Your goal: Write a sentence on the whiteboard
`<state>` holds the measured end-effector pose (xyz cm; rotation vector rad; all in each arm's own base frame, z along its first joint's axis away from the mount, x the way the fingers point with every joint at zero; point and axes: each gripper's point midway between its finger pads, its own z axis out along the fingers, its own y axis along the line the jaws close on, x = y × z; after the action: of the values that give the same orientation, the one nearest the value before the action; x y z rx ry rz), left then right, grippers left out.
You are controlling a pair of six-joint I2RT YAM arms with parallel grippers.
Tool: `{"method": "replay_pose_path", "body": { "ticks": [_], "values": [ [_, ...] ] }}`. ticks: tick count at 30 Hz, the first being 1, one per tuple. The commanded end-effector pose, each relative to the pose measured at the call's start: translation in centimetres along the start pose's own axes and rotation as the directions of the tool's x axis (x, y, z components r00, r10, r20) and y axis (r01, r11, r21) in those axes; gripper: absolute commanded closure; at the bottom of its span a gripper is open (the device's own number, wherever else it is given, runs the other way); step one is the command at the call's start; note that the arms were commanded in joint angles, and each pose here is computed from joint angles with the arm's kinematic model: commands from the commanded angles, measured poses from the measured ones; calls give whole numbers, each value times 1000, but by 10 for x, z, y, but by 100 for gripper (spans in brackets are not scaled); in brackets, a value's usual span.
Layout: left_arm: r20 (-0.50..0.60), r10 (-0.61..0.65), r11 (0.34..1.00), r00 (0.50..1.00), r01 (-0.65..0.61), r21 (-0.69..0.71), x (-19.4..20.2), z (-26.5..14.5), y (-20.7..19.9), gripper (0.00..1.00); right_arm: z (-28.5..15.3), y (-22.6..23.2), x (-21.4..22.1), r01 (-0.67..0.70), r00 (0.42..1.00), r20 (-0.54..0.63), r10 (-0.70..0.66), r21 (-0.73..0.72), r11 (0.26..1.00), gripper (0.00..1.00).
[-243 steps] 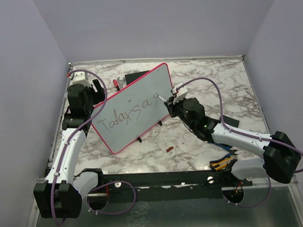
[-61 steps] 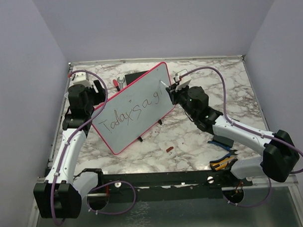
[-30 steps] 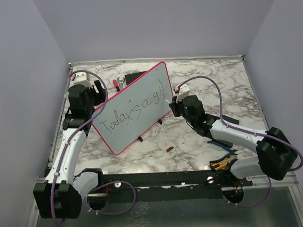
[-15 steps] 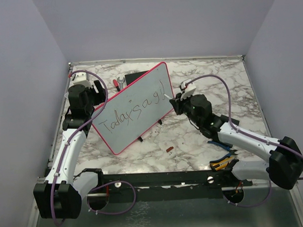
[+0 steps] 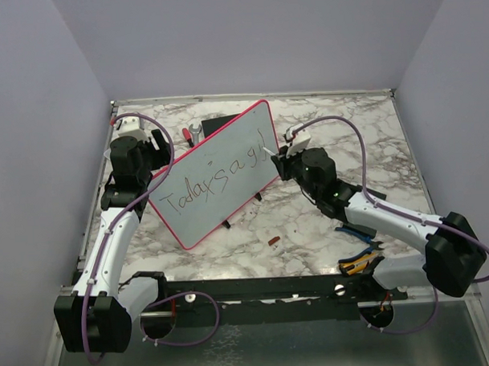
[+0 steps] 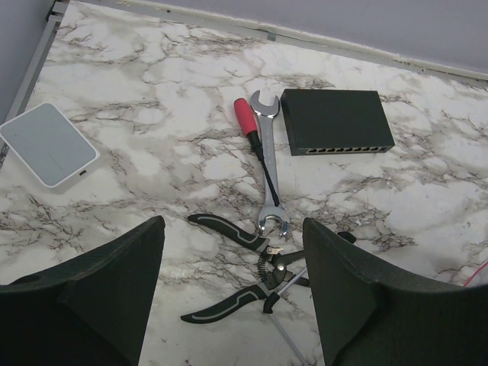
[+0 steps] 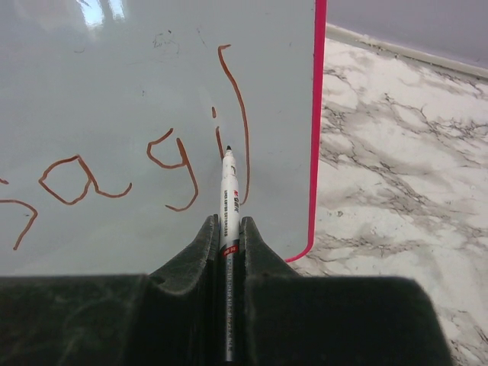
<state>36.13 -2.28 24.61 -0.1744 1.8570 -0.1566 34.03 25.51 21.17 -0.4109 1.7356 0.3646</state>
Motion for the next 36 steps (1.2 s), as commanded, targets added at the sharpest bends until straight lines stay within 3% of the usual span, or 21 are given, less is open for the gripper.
{"method": "replay_pose_path", "body": {
  "ticks": [1, 26, 36],
  "values": [
    [-27, 7, 1000, 1000, -6, 18, 10, -3, -3, 26, 10, -6, -20, 19, 998, 52, -21, 38, 999, 100],
    [-25, 7, 1000, 1000, -7, 22, 10, -3, -4, 26, 22, -14, -23, 40, 997, 59, -46, 105, 994, 100],
    [-24, 6, 1000, 1000, -6, 22, 9, -3, -4, 26, 5, -19, -34, 30, 996, 85, -40, 112, 993, 99]
  ]
}}
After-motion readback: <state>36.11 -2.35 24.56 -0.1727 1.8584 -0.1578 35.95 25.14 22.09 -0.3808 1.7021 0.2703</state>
